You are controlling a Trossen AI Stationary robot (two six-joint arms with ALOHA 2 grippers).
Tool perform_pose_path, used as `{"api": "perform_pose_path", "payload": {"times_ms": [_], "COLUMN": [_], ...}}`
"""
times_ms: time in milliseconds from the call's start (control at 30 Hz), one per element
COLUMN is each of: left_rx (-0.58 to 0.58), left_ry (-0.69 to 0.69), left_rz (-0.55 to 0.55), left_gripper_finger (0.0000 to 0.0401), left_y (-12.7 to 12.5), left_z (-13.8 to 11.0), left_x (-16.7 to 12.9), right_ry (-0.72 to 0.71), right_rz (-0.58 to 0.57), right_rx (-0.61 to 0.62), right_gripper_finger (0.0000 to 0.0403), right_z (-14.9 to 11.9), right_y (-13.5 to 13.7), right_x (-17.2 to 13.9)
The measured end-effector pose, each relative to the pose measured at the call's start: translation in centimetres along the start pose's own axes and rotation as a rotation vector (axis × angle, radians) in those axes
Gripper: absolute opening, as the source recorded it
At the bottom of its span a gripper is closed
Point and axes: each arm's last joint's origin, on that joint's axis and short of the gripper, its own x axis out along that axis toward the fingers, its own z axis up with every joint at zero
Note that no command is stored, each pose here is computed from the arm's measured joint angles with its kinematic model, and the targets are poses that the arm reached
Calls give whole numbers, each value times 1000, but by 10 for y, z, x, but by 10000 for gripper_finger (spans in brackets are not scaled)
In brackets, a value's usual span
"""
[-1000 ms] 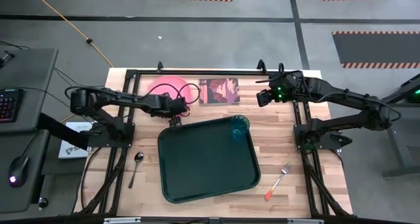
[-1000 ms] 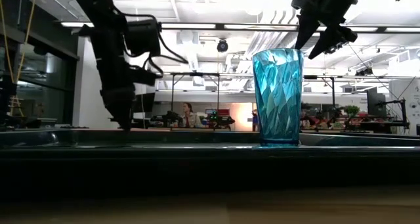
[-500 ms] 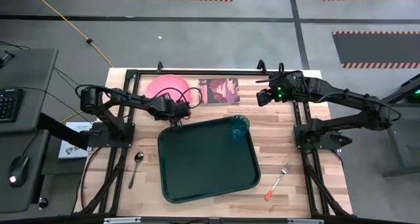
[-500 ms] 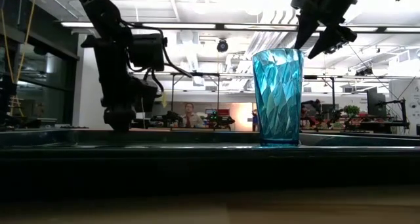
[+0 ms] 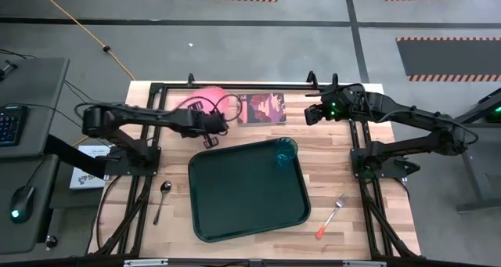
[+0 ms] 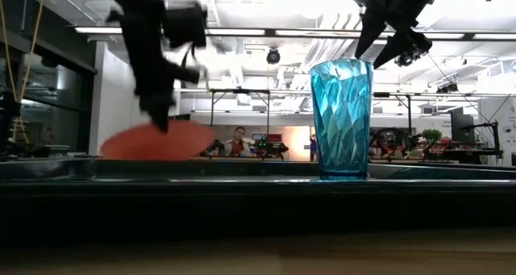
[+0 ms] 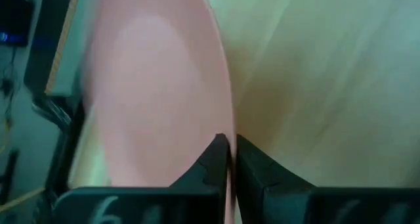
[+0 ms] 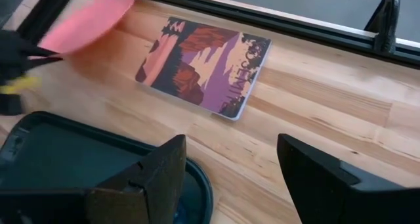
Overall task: Pick and place plate/cup/fork/spoon on tray
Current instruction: Put the pink plate to the center on the black tray
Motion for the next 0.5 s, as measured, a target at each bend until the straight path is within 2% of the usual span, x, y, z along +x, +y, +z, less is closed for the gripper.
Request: {"api": "perform_pose_path", "payload": {"times_ms": [267,367,500], "left_rx": [-10,24,114], "left_ry": [-210,-276,-371], "left_rz": [-97,-194,-350], "left_gripper_finger": [1,1,1], "left_y": [38,37,16], "left_z": [9,7,3], "left_x": [-107,-141,-182], "right_ry": [-11,-13,-18], "right_rz": [-2,-1,3], "right_rx": [1,-8,-22], "right_gripper_finger": [232,232,232], "right_z": [1,1,1], "right_y": [0,0,1], "right_x": [0,0,0]}}
